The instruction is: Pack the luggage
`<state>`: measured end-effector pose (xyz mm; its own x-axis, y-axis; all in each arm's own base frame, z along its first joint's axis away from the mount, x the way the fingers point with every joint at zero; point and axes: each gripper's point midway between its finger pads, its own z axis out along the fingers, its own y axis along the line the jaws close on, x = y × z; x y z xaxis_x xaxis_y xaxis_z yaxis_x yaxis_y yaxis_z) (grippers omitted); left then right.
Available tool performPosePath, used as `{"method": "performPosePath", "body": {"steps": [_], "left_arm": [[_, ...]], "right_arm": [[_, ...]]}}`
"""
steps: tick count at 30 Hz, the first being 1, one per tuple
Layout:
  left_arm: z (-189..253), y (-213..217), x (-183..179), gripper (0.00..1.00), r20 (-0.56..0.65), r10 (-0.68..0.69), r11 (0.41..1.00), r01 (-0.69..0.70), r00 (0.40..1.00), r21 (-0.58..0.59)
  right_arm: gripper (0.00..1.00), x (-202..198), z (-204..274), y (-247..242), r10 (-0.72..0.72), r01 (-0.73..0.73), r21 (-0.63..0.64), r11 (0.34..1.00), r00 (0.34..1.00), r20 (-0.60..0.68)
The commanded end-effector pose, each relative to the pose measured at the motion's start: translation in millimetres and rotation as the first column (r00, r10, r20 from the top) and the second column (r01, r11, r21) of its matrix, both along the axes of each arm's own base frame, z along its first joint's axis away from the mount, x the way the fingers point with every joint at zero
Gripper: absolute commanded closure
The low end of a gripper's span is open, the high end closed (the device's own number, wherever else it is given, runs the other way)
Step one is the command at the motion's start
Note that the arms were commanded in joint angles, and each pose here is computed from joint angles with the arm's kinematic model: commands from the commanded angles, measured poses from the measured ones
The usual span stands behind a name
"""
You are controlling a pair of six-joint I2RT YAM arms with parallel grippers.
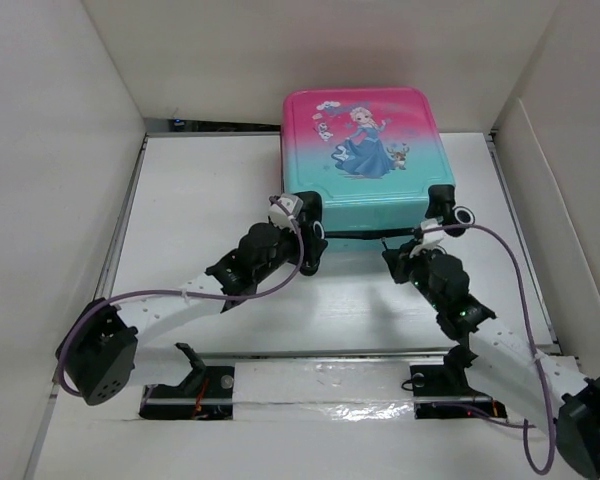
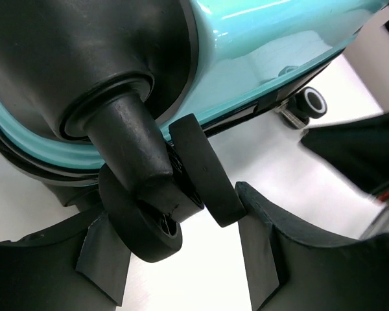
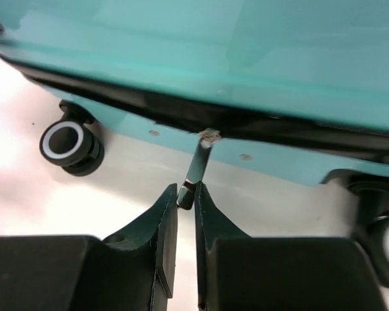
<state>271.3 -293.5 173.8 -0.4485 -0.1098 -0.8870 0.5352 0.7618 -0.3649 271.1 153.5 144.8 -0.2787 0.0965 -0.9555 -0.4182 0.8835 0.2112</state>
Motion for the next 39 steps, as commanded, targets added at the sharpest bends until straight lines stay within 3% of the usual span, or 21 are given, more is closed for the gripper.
{"method": "performPosePath", "body": {"steps": [1, 3, 7, 8, 9, 10, 11, 16, 18, 22, 25, 27, 32, 39], "left_arm": [[88.4, -74.1, -42.7, 1.0, 0.219, -0.346, 0.896, 0.391, 0.912, -0.211], [102.1, -81.8, -44.8, 1.0, 0.241, -0.365, 0.871, 0.421, 0.899, -0.251], [128.8, -85.9, -49.5, 1.0, 0.261, -0.369, 0.831, 0.442, 0.892, -0.337], [142.3, -83.7, -44.4, 1.0, 0.289, -0.339, 0.842, 0.426, 0.895, -0.33], [132.4, -77.6, -39.0, 1.0, 0.236, -0.309, 0.877, 0.372, 0.921, -0.304], [153.0, -61.8, -38.7, 1.0, 0.283, -0.269, 0.865, 0.36, 0.921, -0.349], [143.5, -52.8, -43.1, 1.0, 0.273, -0.281, 0.859, 0.368, 0.92, -0.357], [143.6, -23.2, -40.4, 1.0, 0.248, -0.216, 0.889, 0.295, 0.944, -0.351], [132.4, -20.1, -39.0, 1.0, 0.215, -0.205, 0.904, 0.269, 0.955, -0.332], [118.2, -16.2, -34.5, 1.0, 0.186, -0.196, 0.91, 0.249, 0.963, -0.331], [118.5, -21.5, -38.1, 1.0, 0.185, -0.227, 0.895, 0.279, 0.956, -0.347], [125.2, -22.1, -38.8, 1.0, 0.199, -0.238, 0.883, 0.298, 0.95, -0.363], [145.6, -21.1, -42.2, 1.0, 0.232, -0.241, 0.868, 0.316, 0.942, -0.383], [150.1, -18.1, -49.0, 1.0, 0.233, -0.251, 0.858, 0.328, 0.939, -0.396]], "right_arm": [[1.0, -35.3, 20.7, 63.6, 0.182, -0.189, 0.125, 0.974, 0.981, 0.067], [1.0, -41.6, 21.9, 95.2, 0.244, -0.249, 0.138, 0.959, 0.968, 0.054], [1.0, -86.3, 38.5, 184.6, 0.492, -0.501, 0.177, 0.847, 0.865, 0.096], [1.0, -80.4, 55.1, 192.0, 0.473, -0.497, 0.226, 0.838, 0.867, 0.155], [1.0, -81.3, 52.3, 196.6, 0.487, -0.514, 0.229, 0.826, 0.857, 0.169], [1.0, -89.6, 57.1, 203.7, 0.534, -0.567, 0.237, 0.789, 0.823, 0.191], [1.0, -90.4, 62.5, 207.3, 0.543, -0.58, 0.245, 0.777, 0.814, 0.207], [1.0, -71.8, 68.3, 176.1, 0.409, -0.434, 0.181, 0.883, 0.899, 0.159], [1.0, -62.6, 41.9, 145.0, 0.301, -0.307, 0.124, 0.944, 0.951, 0.067], [1.0, -37.2, 14.8, 64.2, 0.041, -0.04, 0.102, 0.994, 0.999, -0.004], [0.77, -25.0, -2.6, 16.5, -0.094, 0.098, 0.063, 0.993, 0.994, -0.054], [0.63, -26.9, -10.0, 9.2, -0.093, 0.098, 0.055, 0.994, 0.992, -0.082], [0.43, -24.7, -23.6, -1.6, -0.128, 0.133, 0.045, 0.99, 0.987, -0.095], [0.38, 9.5, -19.3, 6.3, -0.114, 0.113, -0.027, 0.993, 0.992, -0.061]]}}
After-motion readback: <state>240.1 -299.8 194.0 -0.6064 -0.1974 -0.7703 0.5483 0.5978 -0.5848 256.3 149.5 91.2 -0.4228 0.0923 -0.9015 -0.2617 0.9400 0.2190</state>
